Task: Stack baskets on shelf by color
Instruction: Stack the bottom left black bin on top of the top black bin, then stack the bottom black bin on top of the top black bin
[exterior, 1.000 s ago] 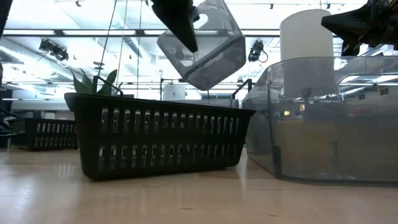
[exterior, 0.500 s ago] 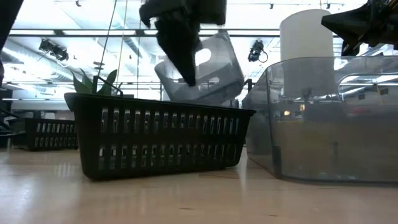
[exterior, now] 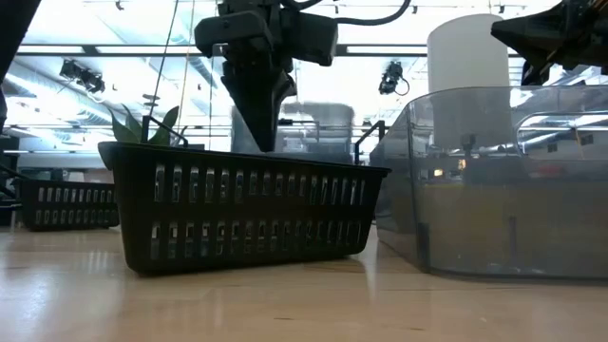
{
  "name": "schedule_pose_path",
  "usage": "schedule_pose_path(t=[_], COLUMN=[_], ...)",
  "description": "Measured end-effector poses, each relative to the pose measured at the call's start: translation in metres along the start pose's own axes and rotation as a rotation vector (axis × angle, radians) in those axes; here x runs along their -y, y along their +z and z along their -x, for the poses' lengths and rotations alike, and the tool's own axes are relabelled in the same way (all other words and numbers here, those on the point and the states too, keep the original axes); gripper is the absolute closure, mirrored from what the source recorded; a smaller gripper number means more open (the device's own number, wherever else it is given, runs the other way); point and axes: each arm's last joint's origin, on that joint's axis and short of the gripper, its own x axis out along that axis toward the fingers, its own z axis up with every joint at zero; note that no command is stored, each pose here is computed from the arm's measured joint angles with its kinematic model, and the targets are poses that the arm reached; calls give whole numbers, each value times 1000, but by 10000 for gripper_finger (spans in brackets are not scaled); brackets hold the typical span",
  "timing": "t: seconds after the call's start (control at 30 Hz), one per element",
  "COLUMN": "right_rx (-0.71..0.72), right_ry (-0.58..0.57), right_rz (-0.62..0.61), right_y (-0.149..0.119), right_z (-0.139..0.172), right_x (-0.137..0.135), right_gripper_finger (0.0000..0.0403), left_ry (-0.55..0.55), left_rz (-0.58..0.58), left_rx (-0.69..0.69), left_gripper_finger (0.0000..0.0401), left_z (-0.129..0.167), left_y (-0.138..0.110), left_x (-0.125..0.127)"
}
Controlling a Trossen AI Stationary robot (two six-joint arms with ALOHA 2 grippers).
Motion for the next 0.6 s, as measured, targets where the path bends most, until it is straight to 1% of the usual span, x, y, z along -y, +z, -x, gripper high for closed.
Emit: schedule_pose_path(t=[0.13,0.2,0.37,0.47,0.6], right_rx=[-1,-1,-1,-1,1], right_ry=[0,0,0,0,0], right_rz=[0,1,0,0,-1], right_y=[0,0,0,0,0], right_z=[0,0,0,0,0], right_x=[0,0,0,0,0], right_gripper_finger=[387,387,387,387,387], left_ry=[1,0,-9,-25,-31], left_rz=[3,22,82,116,85], left_rx=[4,16,104,200,320], left_gripper_finger=[294,269,216,201,203], left_z=[1,5,18,27,34], left_y=[0,0,4,13,26], left_x=[0,-1,0,10,38])
